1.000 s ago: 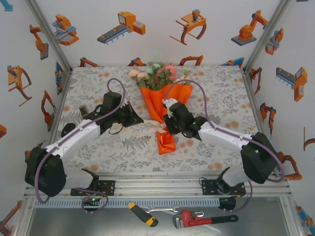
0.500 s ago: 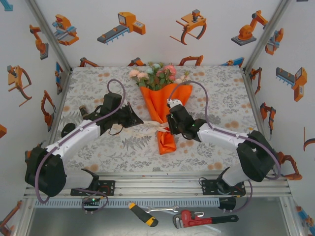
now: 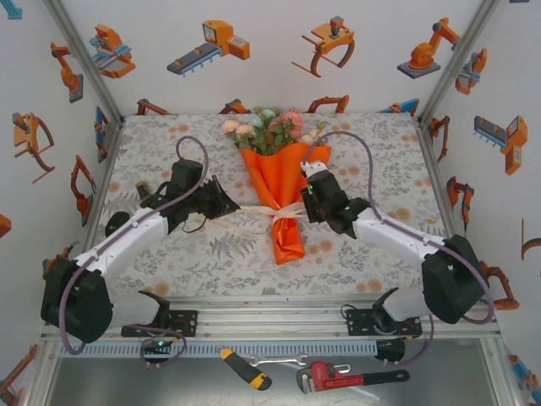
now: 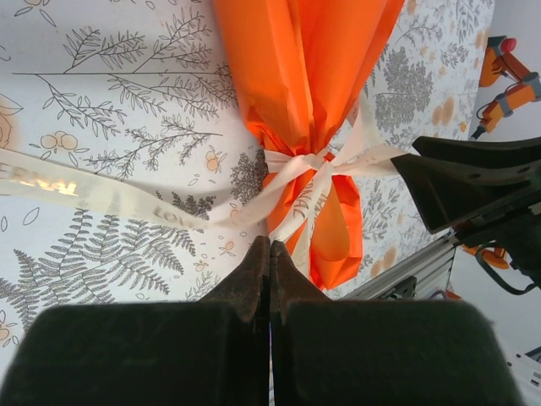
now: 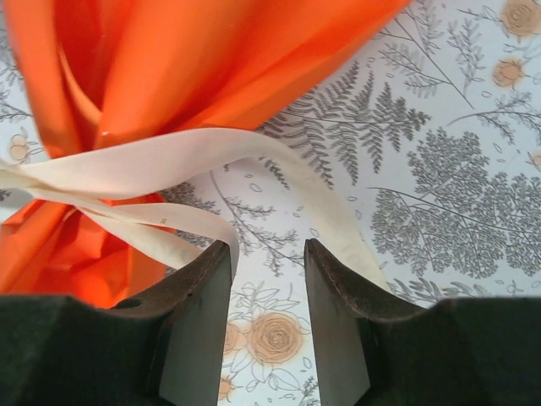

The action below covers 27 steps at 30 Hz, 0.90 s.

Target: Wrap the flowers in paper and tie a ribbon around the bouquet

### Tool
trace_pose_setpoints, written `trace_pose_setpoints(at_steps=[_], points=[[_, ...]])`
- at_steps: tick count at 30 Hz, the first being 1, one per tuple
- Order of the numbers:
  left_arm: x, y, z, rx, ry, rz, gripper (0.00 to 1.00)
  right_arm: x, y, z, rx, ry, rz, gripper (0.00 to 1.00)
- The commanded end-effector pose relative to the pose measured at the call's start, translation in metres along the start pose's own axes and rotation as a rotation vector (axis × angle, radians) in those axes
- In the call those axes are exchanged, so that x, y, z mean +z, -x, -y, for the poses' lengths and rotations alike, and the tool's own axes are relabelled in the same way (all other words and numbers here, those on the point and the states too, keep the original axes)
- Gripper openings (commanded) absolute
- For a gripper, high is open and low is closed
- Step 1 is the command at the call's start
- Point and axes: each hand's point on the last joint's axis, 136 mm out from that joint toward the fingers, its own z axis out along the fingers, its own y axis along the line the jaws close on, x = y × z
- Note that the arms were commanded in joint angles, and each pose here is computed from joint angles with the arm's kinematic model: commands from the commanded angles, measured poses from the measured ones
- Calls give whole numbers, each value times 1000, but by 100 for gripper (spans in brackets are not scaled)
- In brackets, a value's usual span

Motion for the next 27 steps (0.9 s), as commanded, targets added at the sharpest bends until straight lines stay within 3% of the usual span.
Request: trace_pose_setpoints(at_steps=[1, 5, 10, 13, 16, 19, 24, 27], points=[[-8, -2, -3, 12, 0, 6, 0, -2, -12, -2, -10, 31, -45, 38], [-7, -1, -2, 8, -4, 6, 0, 4, -18, -13, 43, 97, -64, 31], [-7, 0, -4, 2, 6, 8, 0, 1, -9, -21, 91, 173, -20, 2], [-9, 1, -8, -4, 17, 11, 0, -4, -9, 6, 80, 81, -8, 0], [-11, 2, -10, -8, 19, 18, 0, -10, -10, 29, 119, 45, 4, 9], [-11, 2, -11, -13, 14, 21, 0, -9, -16, 28, 123, 63, -2, 27], [-11, 2, -9, -14, 8, 16, 0, 10, -36, 25, 175, 63, -55, 25], [-13, 3, -10, -9, 12, 19, 0, 19, -47, 38, 198, -1, -75, 38]])
